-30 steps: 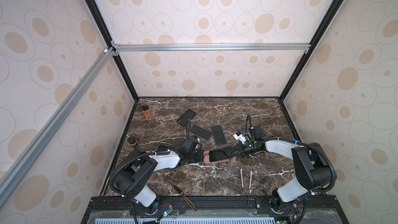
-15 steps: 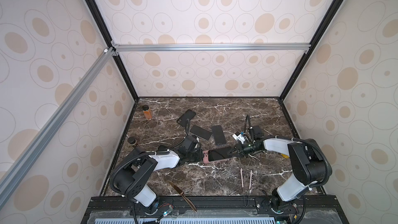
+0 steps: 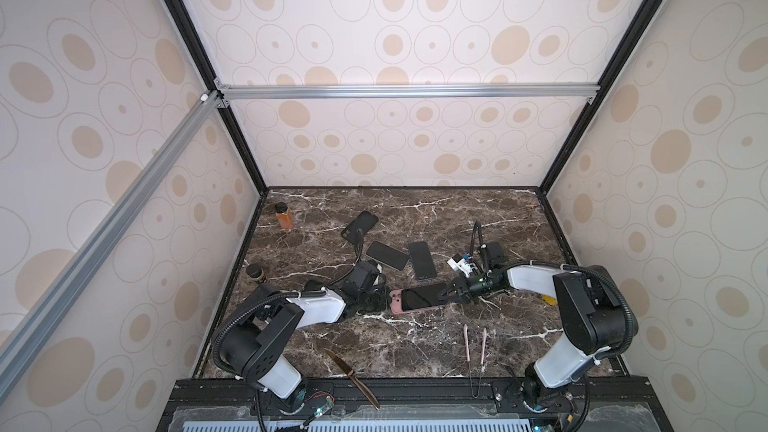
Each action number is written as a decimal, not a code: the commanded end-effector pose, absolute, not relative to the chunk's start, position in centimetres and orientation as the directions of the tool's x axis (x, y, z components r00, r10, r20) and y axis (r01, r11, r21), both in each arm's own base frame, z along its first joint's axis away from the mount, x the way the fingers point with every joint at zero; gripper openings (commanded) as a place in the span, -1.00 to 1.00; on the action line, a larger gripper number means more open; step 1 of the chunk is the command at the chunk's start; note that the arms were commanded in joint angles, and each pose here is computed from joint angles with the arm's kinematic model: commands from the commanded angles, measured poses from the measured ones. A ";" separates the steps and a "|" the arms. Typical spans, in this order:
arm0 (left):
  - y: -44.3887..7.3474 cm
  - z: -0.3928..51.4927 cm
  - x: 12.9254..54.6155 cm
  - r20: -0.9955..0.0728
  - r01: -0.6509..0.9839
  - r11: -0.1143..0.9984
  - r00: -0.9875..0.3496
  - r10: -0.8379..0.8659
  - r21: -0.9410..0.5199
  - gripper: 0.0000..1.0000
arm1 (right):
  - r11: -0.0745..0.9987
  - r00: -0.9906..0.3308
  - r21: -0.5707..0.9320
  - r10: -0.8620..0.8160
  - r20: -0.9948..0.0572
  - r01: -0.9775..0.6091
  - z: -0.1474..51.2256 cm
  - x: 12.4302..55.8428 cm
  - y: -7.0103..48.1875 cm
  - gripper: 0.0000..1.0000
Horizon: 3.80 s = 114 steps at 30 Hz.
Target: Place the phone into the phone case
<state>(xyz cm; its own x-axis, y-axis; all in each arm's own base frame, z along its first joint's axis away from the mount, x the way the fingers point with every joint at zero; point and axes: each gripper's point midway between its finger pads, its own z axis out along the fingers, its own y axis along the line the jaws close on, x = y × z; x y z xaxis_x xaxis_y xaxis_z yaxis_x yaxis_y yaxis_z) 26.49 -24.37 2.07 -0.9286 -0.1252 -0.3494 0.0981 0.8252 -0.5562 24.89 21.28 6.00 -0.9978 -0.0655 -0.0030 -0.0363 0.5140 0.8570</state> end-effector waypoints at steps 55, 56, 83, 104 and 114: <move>-26.7 4.9 28.1 -0.419 0.211 0.723 -0.900 -0.120 -0.658 -0.48 | 0.671 -0.984 0.741 -0.143 0.108 -0.016 0.8 23.1 22.7 -0.94; -26.7 4.8 28.1 -0.419 0.212 0.722 -0.901 -0.117 -0.658 -0.47 | 0.669 -0.983 0.743 -0.145 0.111 -0.015 0.8 23.1 22.8 -0.94; -24.6 3.4 27.9 -0.383 0.121 0.755 -0.905 -0.182 -0.645 -0.67 | 0.706 -0.982 0.707 -0.159 0.097 -0.044 0.7 22.4 22.2 -0.96; -24.3 2.4 24.9 -0.356 0.172 0.736 -0.929 -0.100 -0.655 -0.48 | 0.697 -0.987 0.717 -0.101 0.126 0.020 0.2 22.5 22.5 -0.90; -25.8 3.6 23.6 -0.343 0.225 0.640 -0.937 -0.064 -0.734 -0.48 | 0.689 -0.987 0.724 -0.093 0.130 0.030 0.1 22.7 22.8 -0.77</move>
